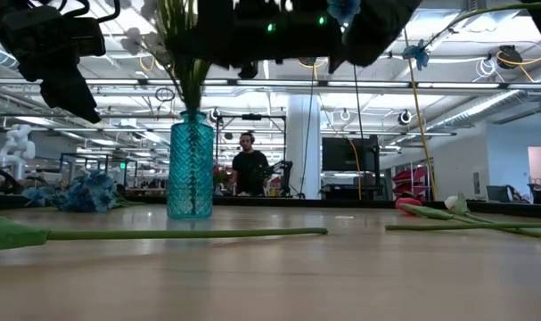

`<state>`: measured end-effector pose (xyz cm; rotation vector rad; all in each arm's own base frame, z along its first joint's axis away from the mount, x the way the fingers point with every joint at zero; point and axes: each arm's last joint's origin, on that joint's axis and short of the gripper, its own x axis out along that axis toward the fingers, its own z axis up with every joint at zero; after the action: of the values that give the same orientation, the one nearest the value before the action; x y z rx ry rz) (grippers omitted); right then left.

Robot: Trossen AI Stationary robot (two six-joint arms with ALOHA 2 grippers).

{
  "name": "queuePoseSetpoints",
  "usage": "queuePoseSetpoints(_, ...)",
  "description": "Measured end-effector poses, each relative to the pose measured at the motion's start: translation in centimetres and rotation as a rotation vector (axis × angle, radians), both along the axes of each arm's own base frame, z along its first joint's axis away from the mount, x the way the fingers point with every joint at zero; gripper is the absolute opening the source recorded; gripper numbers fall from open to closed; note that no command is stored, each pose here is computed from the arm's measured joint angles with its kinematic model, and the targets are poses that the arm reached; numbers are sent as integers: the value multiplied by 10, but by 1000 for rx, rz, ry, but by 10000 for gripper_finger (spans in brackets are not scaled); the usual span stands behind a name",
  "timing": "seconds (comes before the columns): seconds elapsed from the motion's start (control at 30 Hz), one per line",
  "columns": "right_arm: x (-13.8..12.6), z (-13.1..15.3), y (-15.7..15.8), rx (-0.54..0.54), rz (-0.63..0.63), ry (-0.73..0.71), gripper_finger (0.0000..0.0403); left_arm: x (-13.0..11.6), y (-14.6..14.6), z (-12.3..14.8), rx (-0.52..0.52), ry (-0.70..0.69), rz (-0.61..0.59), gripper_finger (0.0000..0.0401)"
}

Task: Sort flowers into vase by color
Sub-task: Put the white flower into the blue vase

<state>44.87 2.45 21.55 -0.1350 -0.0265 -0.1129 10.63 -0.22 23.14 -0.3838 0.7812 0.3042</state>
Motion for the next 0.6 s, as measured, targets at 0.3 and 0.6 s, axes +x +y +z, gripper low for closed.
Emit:
queuePoseSetpoints(0.3,8,-23,2,54,5,-76,1,0,0,0,-6,3,2,223)
queuePoseSetpoints(0.6,8,-28,2,125,0,-31,43,1,0,0,-6,3,2,223)
